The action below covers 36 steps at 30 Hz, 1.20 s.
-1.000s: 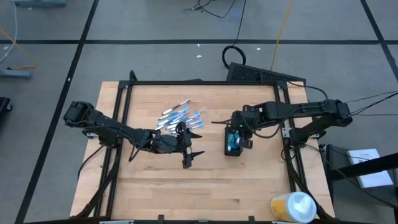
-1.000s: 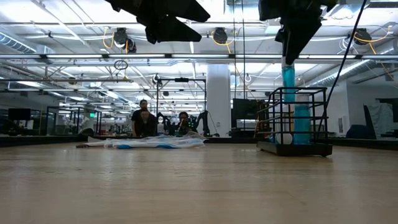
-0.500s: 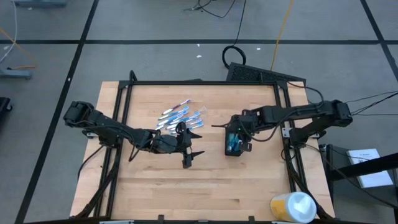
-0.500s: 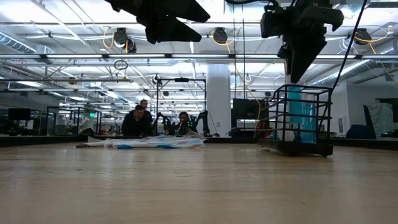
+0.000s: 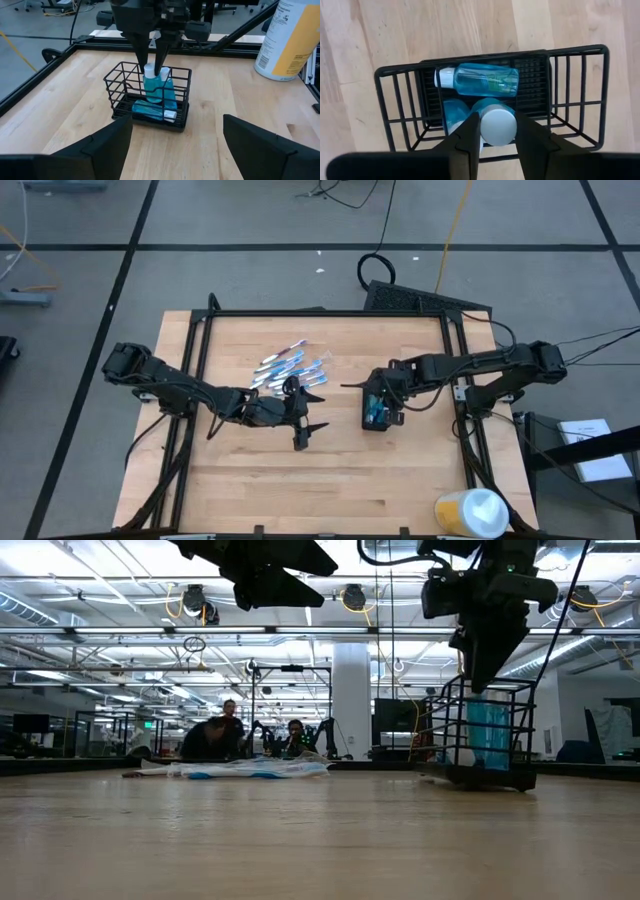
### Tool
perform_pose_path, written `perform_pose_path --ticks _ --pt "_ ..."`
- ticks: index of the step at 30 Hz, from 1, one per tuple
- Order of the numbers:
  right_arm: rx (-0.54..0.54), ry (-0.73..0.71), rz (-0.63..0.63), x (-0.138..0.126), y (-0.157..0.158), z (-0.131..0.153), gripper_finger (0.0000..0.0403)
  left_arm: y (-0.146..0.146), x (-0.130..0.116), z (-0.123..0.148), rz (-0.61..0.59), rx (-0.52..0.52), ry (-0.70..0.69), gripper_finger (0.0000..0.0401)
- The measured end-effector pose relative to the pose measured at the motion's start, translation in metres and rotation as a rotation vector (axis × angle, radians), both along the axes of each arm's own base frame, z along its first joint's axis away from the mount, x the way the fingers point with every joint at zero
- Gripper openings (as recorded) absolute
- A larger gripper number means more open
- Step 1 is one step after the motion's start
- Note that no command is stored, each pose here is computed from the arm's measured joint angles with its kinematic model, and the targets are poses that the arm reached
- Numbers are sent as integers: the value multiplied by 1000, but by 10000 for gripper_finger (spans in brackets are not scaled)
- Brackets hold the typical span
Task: Pick & Place toothbrushing station
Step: Put the mouthwash into the middle section of the mesh organizer
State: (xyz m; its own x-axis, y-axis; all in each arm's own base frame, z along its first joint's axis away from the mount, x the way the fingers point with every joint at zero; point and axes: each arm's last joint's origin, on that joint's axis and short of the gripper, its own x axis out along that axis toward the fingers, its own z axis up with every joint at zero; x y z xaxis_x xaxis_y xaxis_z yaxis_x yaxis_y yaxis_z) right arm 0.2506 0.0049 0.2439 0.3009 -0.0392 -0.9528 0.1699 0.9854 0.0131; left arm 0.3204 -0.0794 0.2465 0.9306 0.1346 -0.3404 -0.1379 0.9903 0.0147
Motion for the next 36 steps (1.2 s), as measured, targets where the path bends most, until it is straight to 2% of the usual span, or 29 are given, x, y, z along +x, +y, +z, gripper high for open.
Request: perform_pose_path --ticks 21,28,36 --pt "4 -40 -23 4 -6 1 94 0 0 0 0 0 0 311" --pt "48 -56 -16 5 -5 1 116 0 0 0 0 0 0 312" --pt "50 -51 -19 5 -5 1 104 0 0 0 0 0 0 311"
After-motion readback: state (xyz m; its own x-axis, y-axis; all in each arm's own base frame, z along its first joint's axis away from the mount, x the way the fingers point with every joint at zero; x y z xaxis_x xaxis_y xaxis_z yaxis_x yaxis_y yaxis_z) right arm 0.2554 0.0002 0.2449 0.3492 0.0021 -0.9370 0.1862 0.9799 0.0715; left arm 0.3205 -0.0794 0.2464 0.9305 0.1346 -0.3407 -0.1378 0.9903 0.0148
